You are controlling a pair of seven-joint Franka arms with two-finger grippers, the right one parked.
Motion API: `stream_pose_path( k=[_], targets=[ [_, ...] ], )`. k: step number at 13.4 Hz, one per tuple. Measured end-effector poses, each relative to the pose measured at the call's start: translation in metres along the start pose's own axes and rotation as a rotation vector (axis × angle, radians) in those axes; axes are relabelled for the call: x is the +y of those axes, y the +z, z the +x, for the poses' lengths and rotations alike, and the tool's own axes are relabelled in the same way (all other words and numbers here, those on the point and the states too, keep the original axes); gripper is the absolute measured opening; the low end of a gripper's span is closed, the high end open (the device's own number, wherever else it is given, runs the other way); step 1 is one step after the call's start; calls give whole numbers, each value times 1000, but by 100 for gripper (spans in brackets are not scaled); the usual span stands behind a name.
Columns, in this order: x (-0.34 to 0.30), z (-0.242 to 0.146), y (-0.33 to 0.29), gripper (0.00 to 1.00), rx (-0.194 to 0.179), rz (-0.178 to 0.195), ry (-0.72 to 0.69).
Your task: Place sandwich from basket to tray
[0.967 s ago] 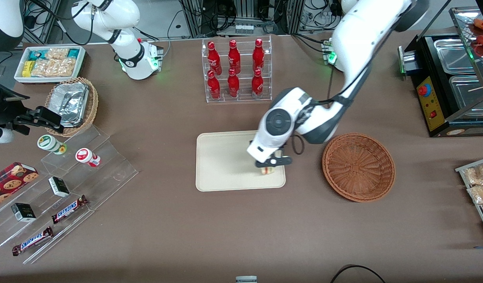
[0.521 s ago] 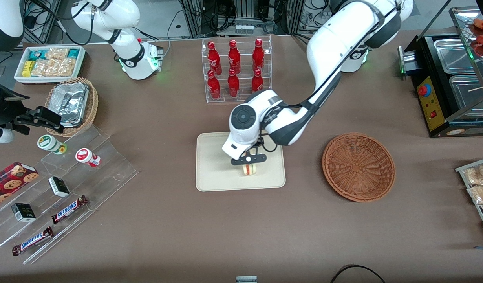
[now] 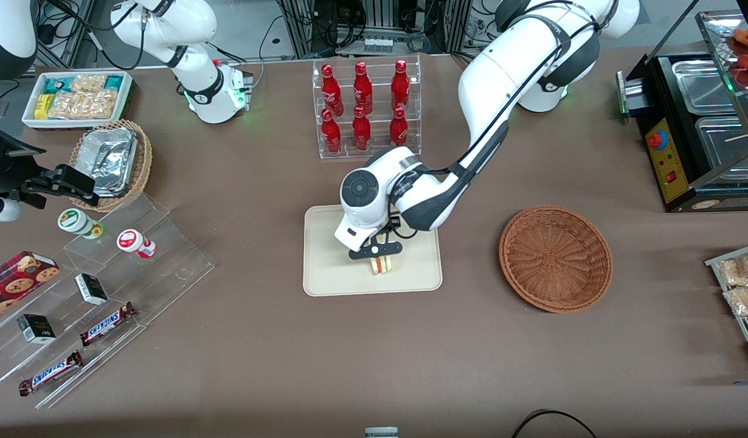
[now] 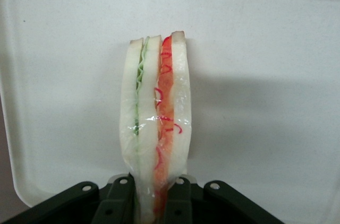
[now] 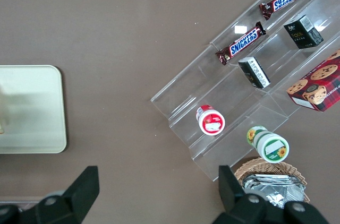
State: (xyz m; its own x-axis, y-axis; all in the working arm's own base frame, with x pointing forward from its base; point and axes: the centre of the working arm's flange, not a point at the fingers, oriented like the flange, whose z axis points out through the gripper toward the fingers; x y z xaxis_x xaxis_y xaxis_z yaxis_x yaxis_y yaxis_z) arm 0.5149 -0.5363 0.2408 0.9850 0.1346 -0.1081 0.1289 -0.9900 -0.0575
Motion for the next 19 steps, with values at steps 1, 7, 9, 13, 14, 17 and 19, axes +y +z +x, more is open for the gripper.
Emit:
stream_pose_path(
  k=[1,7,9,13,14,17,19],
  targets=[
    [0,0,2,18,-2,2,-11],
    [0,2,8,40,-7,3,-25],
    [1,6,0,59,2,-10,-29],
    [2,6,-39,99,31,-34,-31],
    [1,4,-53,100,39,-34,-30],
    [-5,-1,-89,100,57,-25,-18],
    [-18,2,-114,100,70,-12,3]
  ],
)
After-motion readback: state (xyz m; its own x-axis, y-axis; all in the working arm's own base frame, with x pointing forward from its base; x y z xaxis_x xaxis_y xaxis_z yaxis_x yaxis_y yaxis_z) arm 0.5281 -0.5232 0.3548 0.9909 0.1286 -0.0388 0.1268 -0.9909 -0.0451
